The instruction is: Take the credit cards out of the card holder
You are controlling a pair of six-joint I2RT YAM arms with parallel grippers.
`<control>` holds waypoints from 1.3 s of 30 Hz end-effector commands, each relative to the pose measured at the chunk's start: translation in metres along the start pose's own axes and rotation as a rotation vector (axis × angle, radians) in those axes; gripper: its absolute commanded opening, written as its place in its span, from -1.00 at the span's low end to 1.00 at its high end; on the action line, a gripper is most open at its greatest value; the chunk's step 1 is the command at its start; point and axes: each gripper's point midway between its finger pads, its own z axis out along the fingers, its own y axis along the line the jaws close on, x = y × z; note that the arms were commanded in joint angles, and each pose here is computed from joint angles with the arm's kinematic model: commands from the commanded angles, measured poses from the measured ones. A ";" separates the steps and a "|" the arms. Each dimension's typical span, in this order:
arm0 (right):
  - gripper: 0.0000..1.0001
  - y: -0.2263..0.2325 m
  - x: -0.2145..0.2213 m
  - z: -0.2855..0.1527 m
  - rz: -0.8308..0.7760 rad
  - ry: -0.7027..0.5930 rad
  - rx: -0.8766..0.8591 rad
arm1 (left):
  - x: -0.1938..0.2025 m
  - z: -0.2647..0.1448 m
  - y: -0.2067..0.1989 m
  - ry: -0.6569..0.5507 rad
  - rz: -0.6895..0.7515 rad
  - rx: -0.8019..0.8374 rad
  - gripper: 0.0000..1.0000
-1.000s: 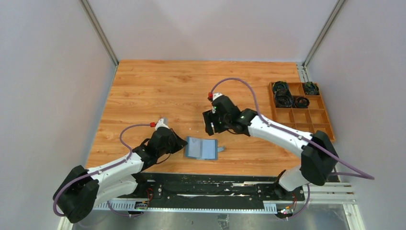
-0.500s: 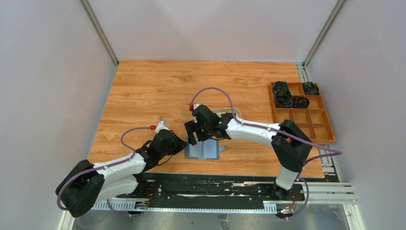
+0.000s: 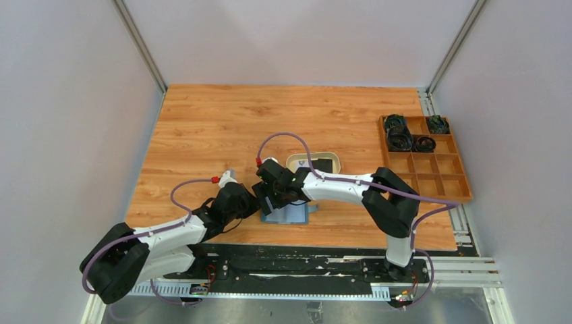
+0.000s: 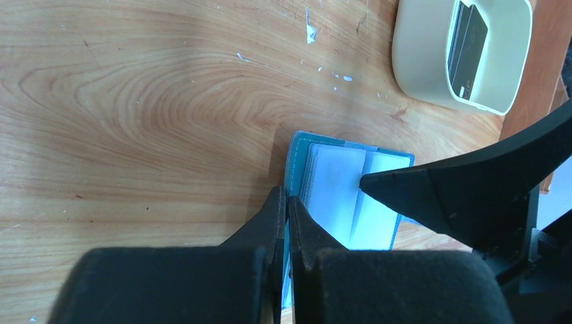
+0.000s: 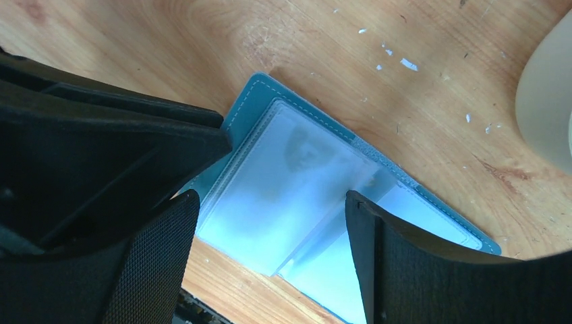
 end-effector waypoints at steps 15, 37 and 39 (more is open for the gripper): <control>0.67 -0.041 0.027 -0.004 -0.080 0.035 0.296 | -0.003 0.001 -0.002 -0.022 0.007 0.006 -1.00; 0.82 -0.057 -0.008 -0.041 -0.183 -0.049 0.412 | 0.003 0.005 0.005 0.001 0.035 -0.022 -1.00; 0.82 -0.056 -0.014 -0.047 -0.184 -0.070 0.411 | 0.004 0.005 0.006 0.004 0.037 -0.025 -1.00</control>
